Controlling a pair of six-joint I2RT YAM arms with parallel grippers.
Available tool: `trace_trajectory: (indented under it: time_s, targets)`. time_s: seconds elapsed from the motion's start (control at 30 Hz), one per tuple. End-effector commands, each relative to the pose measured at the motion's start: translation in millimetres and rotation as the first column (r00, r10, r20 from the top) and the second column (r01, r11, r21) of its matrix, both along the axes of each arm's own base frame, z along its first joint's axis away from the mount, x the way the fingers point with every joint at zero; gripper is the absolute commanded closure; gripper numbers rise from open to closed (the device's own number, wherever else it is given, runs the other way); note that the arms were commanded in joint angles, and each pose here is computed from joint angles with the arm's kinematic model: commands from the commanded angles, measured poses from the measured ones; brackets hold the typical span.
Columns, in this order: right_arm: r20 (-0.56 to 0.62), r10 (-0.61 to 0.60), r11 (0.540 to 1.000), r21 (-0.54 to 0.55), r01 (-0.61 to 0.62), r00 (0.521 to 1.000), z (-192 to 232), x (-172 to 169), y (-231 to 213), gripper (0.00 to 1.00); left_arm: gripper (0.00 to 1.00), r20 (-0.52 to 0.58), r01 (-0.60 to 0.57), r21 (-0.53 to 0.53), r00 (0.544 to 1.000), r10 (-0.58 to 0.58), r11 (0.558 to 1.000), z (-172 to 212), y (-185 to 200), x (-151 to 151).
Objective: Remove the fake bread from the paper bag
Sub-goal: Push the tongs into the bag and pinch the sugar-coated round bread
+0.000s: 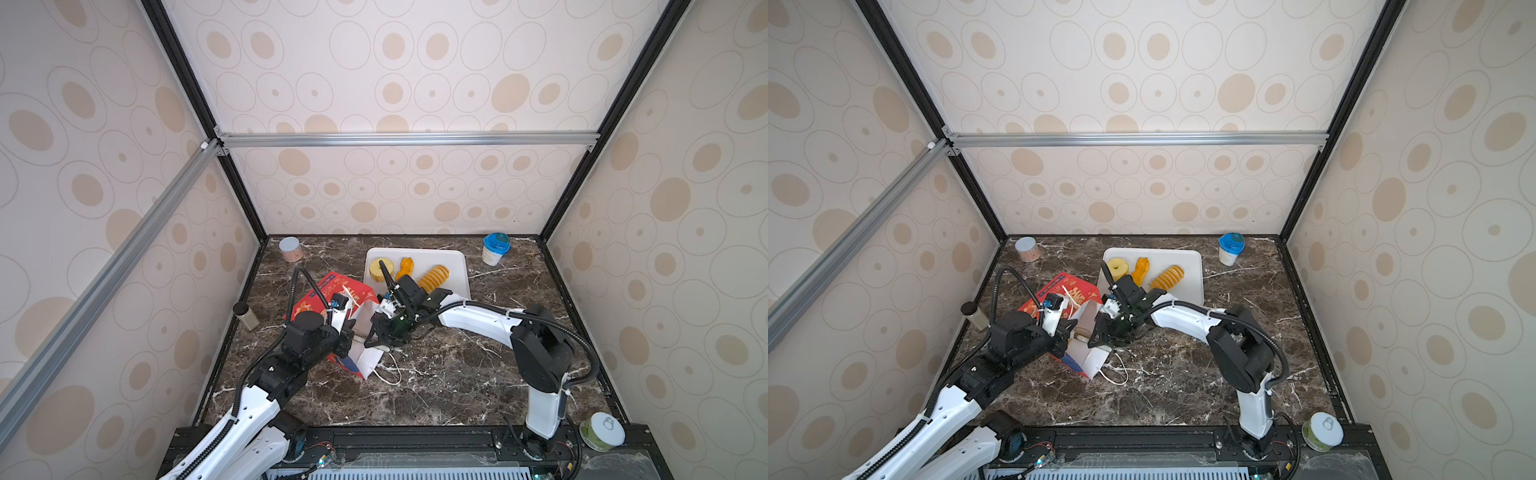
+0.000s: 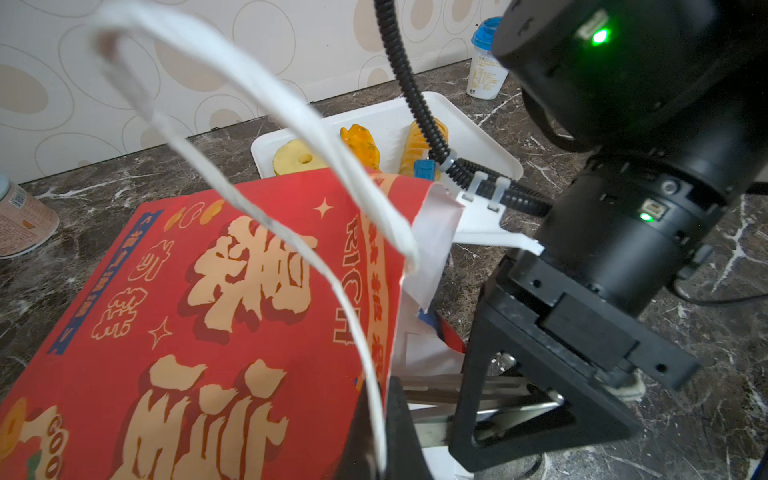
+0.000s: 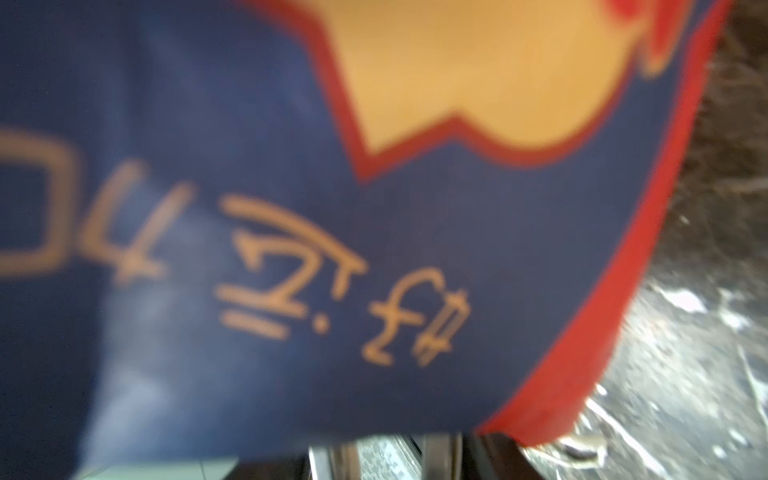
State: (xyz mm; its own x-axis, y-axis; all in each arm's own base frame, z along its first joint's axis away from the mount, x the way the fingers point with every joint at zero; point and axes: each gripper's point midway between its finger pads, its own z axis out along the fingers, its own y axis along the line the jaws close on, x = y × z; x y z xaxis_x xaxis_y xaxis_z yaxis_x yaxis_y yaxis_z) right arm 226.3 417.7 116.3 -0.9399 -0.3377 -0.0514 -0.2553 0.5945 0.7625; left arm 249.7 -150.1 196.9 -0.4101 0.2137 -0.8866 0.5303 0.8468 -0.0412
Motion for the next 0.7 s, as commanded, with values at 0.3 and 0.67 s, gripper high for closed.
trace_trajectory:
  time_s: [0.3,0.67]
  targets:
    - [0.003,0.061,0.997,0.051,-0.061,0.998,9.5,-1.9,17.2,0.77,1.0,0.076,0.03,0.0,0.997,-0.03,1.0,14.2,-3.4,-0.7]
    - [0.064,0.068,0.998,-0.018,-0.067,0.996,28.2,-36.1,-37.0,1.0,1.0,0.089,-0.017,0.009,0.996,0.016,1.0,18.4,6.1,-0.8]
